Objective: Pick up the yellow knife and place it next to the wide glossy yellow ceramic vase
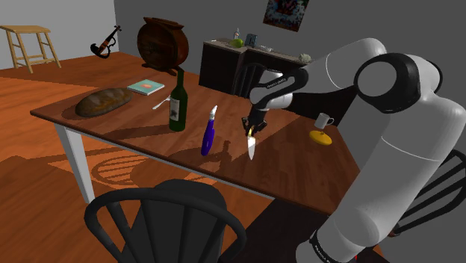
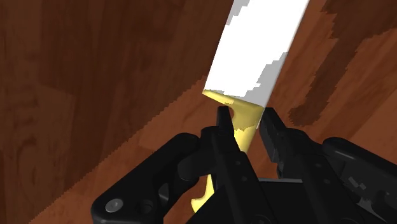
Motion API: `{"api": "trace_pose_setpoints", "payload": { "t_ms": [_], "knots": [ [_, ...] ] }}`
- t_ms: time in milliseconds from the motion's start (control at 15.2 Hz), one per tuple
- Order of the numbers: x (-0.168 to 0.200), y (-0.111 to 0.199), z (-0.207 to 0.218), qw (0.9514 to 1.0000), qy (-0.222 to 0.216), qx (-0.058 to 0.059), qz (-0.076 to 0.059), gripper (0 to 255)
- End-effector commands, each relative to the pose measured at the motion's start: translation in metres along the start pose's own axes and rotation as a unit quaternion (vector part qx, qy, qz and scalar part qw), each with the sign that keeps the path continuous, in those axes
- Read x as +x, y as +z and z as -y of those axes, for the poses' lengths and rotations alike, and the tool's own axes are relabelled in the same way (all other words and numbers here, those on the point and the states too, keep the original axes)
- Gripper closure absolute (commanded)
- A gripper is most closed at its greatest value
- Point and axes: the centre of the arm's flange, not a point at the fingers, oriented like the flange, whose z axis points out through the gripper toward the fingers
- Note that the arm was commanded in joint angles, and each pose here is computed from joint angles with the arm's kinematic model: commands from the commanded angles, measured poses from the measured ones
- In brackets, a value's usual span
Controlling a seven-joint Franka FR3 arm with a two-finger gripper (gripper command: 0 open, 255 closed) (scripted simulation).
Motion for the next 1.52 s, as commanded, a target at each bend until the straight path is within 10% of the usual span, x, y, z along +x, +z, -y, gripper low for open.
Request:
{"api": "trace_pose_setpoints", "payload": {
  "t_ms": [0, 528, 1452],
  "knots": [
    [-0.001, -0.011, 0.000, 1.0000, 0.000, 0.000, 0.000, 255],
    [0.002, -0.051, 0.001, 1.0000, 0.000, 0.000, 0.000, 255],
    [0.042, -0.053, -0.180, 1.0000, 0.000, 0.000, 0.000, 255]
  ]
}}
